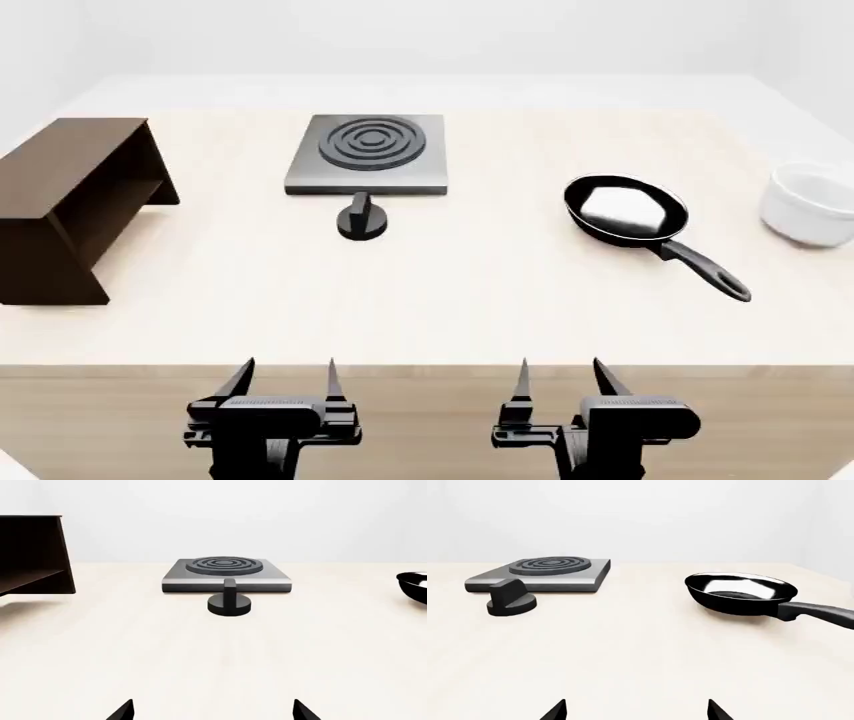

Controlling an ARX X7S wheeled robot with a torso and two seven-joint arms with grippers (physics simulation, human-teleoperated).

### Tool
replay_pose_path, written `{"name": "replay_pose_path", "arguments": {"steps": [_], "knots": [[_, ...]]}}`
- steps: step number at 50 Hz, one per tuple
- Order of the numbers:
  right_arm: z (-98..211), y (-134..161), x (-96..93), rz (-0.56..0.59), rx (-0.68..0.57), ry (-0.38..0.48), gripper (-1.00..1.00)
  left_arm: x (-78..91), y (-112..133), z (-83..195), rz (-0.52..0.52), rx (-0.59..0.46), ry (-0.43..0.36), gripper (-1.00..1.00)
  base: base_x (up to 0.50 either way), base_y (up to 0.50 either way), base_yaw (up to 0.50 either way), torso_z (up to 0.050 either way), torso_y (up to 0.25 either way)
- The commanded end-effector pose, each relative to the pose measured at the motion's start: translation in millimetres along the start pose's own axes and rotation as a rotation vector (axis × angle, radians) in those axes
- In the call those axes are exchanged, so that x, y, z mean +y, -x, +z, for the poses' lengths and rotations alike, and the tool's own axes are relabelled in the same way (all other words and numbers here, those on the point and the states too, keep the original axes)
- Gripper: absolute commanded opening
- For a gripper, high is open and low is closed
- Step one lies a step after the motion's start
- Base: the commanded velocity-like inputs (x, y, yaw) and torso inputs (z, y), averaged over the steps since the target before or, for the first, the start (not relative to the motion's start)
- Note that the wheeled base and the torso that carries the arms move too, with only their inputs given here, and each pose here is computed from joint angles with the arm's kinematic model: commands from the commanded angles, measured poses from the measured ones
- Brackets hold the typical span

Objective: Turn on the stove and put the frying pan on it.

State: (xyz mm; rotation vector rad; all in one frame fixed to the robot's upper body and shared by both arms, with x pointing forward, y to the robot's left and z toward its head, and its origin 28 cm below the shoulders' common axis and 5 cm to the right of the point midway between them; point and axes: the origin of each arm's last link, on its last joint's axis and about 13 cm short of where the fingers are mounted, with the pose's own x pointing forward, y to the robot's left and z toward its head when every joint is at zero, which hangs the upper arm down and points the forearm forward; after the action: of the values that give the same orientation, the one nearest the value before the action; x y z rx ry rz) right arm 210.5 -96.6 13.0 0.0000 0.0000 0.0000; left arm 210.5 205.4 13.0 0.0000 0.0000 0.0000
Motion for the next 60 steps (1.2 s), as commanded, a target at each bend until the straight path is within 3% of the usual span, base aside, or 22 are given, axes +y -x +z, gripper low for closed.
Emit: {"name": "replay_pose_path", "arguments": {"steps": [1,13,39,43,48,53,60], "knots": [[0.2,0.1,0.4,-0.001,-0.004,0.001,1.0,0.0,-0.1,-0.2,-0.001,0.001,0.0,1.0,0.0,0.0,0.0,0.0,0.0],[4.0,3.5,0.1,-0.011,-0.064,0.009,1.0,-0.3,-0.2,-0.5,-0.002,0.006,-0.001,1.0,0.0,0.0,0.0,0.0,0.0],[4.1,1.0,1.6,0.051,-0.031,0.002,1.0,-0.1,-2.1,0.8,0.004,0.017,-0.001,1.0,0.0,0.0,0.0,0.0,0.0],[12.3,0.6,-0.8,0.034,-0.053,-0.007,1.0,2.5,-2.2,10.3,0.017,-0.027,-0.004,1.0,0.0,0.0,0.0,0.0,0.0],[34.1,-2.9,-5.7,-0.067,-0.08,-0.013,1.0,6.9,-3.9,32.1,0.044,-0.047,0.013,1.0,0.0,0.0,0.0,0.0,0.0],[52.4,1.9,-9.7,-0.061,-0.138,-0.032,1.0,9.6,-2.1,52.1,0.057,-0.113,-0.013,1.0,0.05,0.0,0.0,0.0,0.0],[55.3,3.7,-10.8,-0.051,-0.147,-0.052,1.0,9.4,-0.2,53.4,0.048,-0.108,-0.018,1.0,0.44,0.0,0.0,0.0,0.0]]}}
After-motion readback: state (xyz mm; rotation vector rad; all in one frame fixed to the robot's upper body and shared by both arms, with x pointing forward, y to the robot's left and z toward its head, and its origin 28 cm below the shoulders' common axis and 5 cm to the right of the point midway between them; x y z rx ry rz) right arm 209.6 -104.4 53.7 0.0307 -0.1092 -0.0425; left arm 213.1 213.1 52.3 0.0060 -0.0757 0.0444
